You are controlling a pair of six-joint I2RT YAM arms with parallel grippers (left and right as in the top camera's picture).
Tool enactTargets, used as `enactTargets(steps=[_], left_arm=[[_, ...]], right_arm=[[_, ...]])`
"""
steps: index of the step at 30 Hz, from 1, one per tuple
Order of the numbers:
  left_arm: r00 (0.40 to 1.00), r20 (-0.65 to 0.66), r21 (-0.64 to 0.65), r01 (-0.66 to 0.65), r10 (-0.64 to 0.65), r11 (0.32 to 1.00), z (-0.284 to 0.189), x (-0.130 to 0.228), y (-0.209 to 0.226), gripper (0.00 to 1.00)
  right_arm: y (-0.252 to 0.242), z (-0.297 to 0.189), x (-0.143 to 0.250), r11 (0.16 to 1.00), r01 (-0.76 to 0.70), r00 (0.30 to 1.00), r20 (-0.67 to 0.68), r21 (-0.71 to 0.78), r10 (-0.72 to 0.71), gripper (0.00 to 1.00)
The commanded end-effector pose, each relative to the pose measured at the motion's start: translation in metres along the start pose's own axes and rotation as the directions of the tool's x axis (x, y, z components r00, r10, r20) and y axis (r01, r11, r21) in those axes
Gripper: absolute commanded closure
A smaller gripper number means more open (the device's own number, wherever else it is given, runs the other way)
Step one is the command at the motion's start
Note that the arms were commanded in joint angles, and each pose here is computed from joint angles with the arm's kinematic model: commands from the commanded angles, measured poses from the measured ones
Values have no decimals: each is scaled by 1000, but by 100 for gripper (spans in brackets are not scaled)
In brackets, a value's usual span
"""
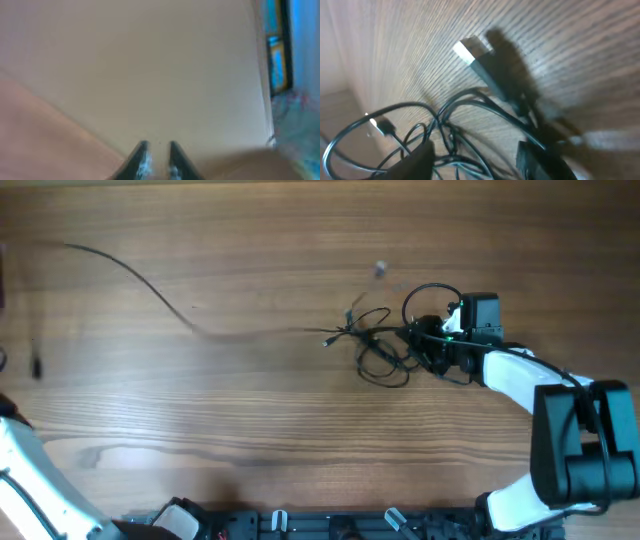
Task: Untangle cables
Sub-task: 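Pull the left gripper far left, drawing a black cable strand out, then bring the left gripper back to the pile beside the right gripper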
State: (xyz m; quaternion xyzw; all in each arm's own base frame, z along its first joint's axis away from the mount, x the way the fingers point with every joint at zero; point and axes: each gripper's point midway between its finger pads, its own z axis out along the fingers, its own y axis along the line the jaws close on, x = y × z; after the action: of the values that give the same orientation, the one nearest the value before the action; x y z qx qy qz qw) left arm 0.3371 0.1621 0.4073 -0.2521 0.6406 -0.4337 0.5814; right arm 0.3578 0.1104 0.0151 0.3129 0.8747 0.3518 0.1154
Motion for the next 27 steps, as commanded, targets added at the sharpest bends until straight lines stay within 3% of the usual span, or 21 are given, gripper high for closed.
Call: enactTargets(steps=[1, 3, 4, 6, 8, 9, 10, 13, 14, 15, 16, 18, 19, 20, 21, 24, 27], left_arm=[[972, -92, -64, 209, -215, 976, 24, 28, 35, 49], [926, -161, -127, 323, -341, 938, 45, 58, 54, 11], [909, -174, -161, 353, -379, 922, 53, 69, 61, 1], [895, -250, -255, 308, -370, 917, 79, 116, 78, 0], [902, -371, -274, 122, -222, 954, 104, 165, 83, 3], [875, -484, -226, -94, -28, 970, 123, 206, 84, 3], [836, -548, -220, -180, 31, 959, 136, 242, 85, 2], [714, -696, -179, -280, 80, 943, 158, 341, 84, 2], [608, -762, -98, -447, 221, 889, 162, 385, 98, 3], [529, -791, -55, -564, 309, 824, 162, 404, 113, 3], [317, -822, 92, -745, 473, 660, 158, 429, 134, 2], [-51, -768, 405, -810, 638, 423, 146, 460, 146, 6], [-156, -729, 486, -804, 667, 343, 143, 467, 149, 10], [-216, -699, 530, -796, 682, 291, 143, 470, 150, 13], [-238, -684, 550, -790, 689, 273, 143, 470, 150, 14], [-231, -696, 536, -797, 680, 278, 143, 463, 155, 19], [-268, -675, 563, -789, 687, 245, 142, 457, 156, 21]], right_arm=[[19, -23, 8, 998, 60, 998, 12, -34, -60, 32], [25, -40, 12, 997, 80, 996, 42, -11, -79, 27], [27, -45, 13, 996, 88, 995, 55, -3, -88, 27], [43, -59, 23, 987, 159, 985, 70, -29, -157, 23], [57, -63, 35, 972, 229, 972, 68, -55, -226, 20], [62, -62, 42, 961, 271, 961, 69, -54, -267, 18], [62, -59, 47, 956, 289, 956, 64, -42, -286, 17], [61, -56, 51, 952, 306, 950, 70, -11, -305, 16], [60, -56, 50, 950, 312, 948, 73, -7, -310, 15], [60, -56, 51, 944, 330, 942, 70, -3, -329, 14], [57, -56, 52, 936, 353, 934, 63, 5, -352, 14], [57, -56, 52, 921, 391, 919, 61, 9, -390, 12], [57, -56, 52, 918, 396, 916, 61, 10, -396, 11], [57, -56, 53, 918, 396, 916, 60, 10, -396, 10], [57, -56, 53, 918, 396, 916, 60, 11, -396, 9], [57, -56, 52, 918, 396, 916, 62, 11, -396, 7], [56, -56, 51, 919, 395, 916, 65, 16, -395, 6]])
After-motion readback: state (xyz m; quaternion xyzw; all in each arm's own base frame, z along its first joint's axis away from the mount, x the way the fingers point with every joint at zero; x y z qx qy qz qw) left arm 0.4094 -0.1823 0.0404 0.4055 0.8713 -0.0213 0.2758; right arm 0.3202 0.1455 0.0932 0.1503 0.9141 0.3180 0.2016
